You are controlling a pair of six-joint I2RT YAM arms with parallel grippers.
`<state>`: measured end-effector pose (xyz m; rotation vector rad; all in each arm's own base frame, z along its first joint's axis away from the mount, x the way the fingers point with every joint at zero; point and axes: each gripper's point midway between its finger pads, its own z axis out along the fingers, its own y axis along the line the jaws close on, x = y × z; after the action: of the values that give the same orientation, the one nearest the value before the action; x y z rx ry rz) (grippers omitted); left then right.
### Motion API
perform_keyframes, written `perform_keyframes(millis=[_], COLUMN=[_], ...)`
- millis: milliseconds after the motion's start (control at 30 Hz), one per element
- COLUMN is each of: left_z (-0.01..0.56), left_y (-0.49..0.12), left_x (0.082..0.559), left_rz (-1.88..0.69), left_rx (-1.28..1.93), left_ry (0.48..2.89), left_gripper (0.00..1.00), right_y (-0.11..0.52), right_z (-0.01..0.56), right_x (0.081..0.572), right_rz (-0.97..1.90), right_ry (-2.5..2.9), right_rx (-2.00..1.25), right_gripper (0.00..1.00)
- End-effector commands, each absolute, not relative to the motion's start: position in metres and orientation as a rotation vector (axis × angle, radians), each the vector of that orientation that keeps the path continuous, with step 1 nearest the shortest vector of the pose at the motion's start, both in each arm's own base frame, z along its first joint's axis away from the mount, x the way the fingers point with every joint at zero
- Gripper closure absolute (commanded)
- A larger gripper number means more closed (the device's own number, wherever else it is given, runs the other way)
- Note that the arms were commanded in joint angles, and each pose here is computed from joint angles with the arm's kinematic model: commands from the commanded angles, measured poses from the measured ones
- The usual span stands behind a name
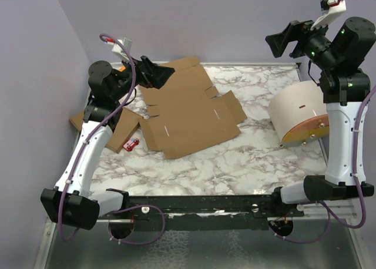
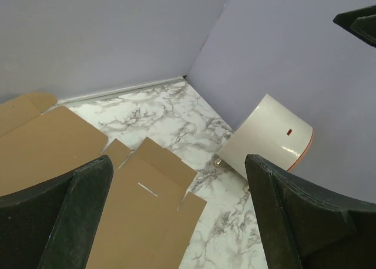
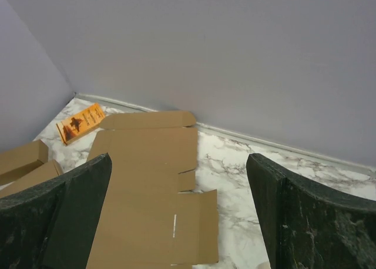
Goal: Fold the paper box
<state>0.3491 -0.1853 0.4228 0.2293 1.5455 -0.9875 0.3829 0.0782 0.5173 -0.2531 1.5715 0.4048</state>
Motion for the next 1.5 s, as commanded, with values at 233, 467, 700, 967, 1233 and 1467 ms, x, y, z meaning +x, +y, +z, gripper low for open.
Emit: perform_keyframes(millis=[233, 467, 700, 967, 1233, 1467], left_z=[0.412, 0.398, 0.327, 0.238, 0.187, 0.164], left_y=[-0.185, -0.181, -0.172, -0.118, -0.084, -0.057], left_x=[0.349, 0.355, 0.369, 0.368, 0.405, 0.460], left_rz=[-0.976, -0.944, -0.874, -1.005, -0.888, -0.743], left_rx=[0.233, 0.208, 0.140, -0.160, -0.289, -0.360], left_ry=[1.549, 1.566, 1.698, 1.724, 1.908, 1.976], left_gripper=[0.01, 0.01, 0.02, 0.03, 0.05, 0.05], right_y=[0.085, 0.087, 0.163, 0.193, 0.219, 0.224], right_z=[0.507, 0.498, 0.413, 0.314, 0.243, 0.193], right_x=[0.379, 0.383, 0.336, 0.329, 0.346, 0.364], right_rz=[0.431, 0.438, 0.842, 1.105, 1.001, 0.944], right_ry=[1.584, 1.594, 1.482, 1.533, 1.639, 1.786], right_rx=[-0.278, -0.290, -0.890, -0.941, -1.038, -1.027], right_gripper=[0.01, 0.01, 0.01, 0.01, 0.01, 0.01])
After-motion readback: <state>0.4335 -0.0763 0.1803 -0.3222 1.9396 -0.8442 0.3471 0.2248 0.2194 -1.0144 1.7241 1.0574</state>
